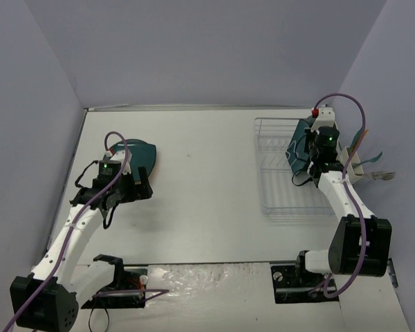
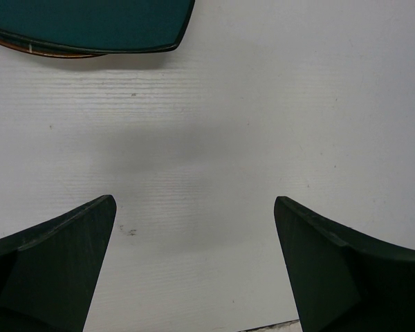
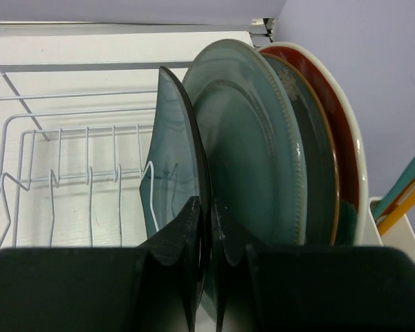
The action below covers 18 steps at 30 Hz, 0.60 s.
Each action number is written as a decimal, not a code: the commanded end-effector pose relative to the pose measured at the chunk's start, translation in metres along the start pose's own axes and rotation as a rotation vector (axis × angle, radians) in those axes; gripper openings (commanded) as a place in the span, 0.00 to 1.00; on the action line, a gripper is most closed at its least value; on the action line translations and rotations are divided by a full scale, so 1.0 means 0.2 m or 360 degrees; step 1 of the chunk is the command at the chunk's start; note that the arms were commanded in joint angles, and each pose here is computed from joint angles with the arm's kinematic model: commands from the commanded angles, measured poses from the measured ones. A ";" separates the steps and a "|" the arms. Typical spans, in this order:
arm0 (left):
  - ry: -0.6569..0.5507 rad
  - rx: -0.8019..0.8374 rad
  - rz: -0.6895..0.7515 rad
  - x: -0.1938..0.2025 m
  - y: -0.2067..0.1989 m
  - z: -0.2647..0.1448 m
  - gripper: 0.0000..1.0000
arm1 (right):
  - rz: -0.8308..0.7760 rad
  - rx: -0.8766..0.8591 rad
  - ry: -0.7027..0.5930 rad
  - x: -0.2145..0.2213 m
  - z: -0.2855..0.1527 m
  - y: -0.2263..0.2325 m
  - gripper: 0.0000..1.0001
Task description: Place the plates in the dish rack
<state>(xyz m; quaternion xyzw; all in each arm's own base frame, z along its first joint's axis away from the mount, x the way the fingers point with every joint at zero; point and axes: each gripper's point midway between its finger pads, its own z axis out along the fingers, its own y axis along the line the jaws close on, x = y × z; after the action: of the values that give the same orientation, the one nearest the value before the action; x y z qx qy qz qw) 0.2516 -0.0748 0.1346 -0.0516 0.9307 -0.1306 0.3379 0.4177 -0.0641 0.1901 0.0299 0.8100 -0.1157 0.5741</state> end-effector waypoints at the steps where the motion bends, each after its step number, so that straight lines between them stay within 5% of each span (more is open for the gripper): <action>1: -0.0140 0.0020 0.0045 -0.12 -0.03 -0.04 0.97 | 0.0094 0.0087 -0.0223 -0.20 -0.06 -0.05 0.00; 7: -0.0148 0.0017 0.0043 -0.12 -0.03 -0.05 0.97 | 0.0076 0.0080 -0.0277 -0.32 -0.08 -0.06 0.00; 18: -0.0147 0.0019 0.0045 -0.13 -0.03 -0.04 0.97 | 0.0168 0.0097 -0.0120 -0.01 -0.18 -0.03 0.00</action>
<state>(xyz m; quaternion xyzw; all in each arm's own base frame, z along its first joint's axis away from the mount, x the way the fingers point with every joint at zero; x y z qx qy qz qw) 0.2516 -0.0742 0.1367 -0.0519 0.9291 -0.1300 0.3424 0.3917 -0.0617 0.1893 0.0552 0.8015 -0.1131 0.5847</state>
